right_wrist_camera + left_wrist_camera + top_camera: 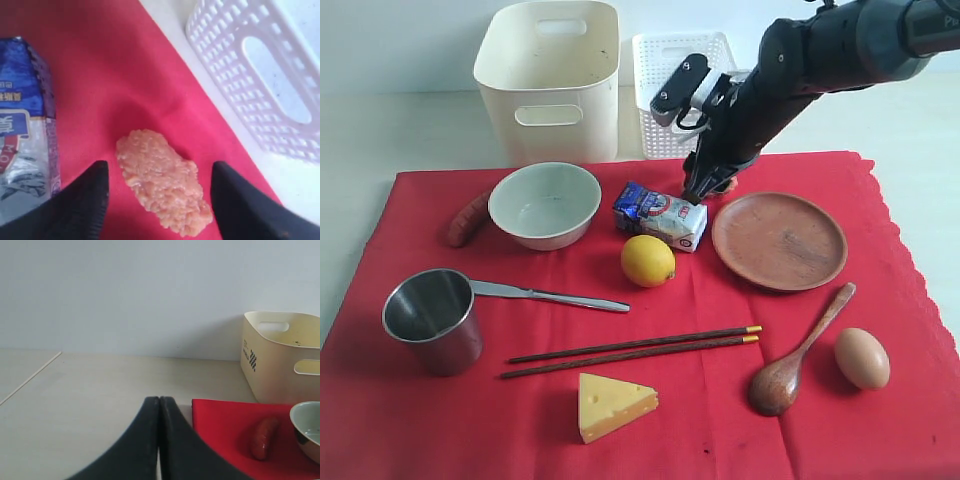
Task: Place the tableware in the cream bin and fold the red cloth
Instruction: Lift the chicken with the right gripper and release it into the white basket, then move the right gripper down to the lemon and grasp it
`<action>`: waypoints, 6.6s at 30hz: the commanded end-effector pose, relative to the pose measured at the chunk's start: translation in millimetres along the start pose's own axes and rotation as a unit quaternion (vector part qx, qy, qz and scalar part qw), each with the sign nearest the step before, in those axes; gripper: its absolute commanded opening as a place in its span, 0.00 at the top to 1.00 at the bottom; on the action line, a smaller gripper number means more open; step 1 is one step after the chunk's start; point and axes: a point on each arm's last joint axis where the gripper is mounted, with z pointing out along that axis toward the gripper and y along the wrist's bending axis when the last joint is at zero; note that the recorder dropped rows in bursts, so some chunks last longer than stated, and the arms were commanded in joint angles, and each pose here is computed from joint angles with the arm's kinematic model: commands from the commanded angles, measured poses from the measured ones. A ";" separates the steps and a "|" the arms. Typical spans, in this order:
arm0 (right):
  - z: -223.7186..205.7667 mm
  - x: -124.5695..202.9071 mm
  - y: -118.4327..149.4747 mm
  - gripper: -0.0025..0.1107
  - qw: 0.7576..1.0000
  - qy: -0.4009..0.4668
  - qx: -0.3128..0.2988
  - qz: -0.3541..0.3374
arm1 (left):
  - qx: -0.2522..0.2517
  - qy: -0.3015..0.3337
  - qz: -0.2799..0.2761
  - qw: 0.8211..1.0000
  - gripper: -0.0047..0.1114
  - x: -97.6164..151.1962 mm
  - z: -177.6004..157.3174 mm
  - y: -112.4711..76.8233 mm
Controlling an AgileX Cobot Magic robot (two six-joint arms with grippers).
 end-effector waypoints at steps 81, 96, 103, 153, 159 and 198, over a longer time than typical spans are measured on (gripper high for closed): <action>17.6 -29.8 -43.7 0.32 0.907 -0.310 0.244 0.148 | -0.001 -0.002 0.005 1.000 0.96 0.3 -0.3 0.1; -139.6 -51.5 -19.1 0.35 0.963 -0.221 0.078 0.137 | -0.001 -0.002 0.005 1.000 0.96 0.3 -0.3 0.1; -164.0 -37.0 1.7 0.52 0.985 -0.147 0.006 0.087 | -0.001 -0.002 0.005 1.000 0.96 0.3 -0.3 0.1; -125.1 -13.7 66.5 0.98 0.981 -0.136 -0.099 0.100 | -0.001 -0.002 0.005 1.000 0.96 0.3 -0.3 0.1; -125.1 4.8 73.1 0.98 0.979 -0.138 -0.082 0.124 | -0.001 -0.002 0.005 1.000 0.96 0.3 -0.3 0.1; -17.1 14.3 125.0 0.38 0.987 -0.021 -0.138 0.085 | -0.001 -0.002 0.005 1.000 0.96 0.3 -0.3 0.1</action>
